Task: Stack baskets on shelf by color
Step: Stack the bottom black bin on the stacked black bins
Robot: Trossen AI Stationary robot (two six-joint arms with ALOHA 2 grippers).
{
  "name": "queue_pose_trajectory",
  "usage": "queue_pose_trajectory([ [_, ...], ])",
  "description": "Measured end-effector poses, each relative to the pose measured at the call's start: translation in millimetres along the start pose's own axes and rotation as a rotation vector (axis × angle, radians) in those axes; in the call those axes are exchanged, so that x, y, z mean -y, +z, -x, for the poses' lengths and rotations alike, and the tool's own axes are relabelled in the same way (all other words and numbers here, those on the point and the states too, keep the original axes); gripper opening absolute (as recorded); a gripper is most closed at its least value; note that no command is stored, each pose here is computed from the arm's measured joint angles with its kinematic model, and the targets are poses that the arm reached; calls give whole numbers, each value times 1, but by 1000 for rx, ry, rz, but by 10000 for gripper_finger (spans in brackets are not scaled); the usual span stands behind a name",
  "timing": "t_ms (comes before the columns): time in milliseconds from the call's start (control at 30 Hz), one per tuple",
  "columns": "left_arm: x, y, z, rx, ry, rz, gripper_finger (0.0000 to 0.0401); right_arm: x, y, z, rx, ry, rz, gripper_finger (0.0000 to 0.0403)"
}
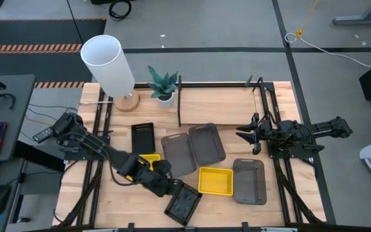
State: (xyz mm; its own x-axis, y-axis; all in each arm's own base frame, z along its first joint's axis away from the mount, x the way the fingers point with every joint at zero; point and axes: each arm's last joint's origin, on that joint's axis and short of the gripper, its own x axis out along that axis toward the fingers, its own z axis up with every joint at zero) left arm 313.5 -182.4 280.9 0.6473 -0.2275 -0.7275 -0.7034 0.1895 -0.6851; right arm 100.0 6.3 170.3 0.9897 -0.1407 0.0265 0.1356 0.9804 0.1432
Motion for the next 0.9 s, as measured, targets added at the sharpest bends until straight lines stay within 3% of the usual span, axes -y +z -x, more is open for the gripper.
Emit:
queue_pose_trajectory([
  [300, 18, -2, -11, 43, 239, -53, 65, 0, 0, 0, -1, -1, 1, 113],
  [667, 9, -6, -57, -66, 349, -34, 175, 0, 0, 0, 2, 0, 0, 113],
  [900, -2, -6, -80, -50, 410, -39, 181, 0, 0, 0, 1, 0, 0, 113],
])
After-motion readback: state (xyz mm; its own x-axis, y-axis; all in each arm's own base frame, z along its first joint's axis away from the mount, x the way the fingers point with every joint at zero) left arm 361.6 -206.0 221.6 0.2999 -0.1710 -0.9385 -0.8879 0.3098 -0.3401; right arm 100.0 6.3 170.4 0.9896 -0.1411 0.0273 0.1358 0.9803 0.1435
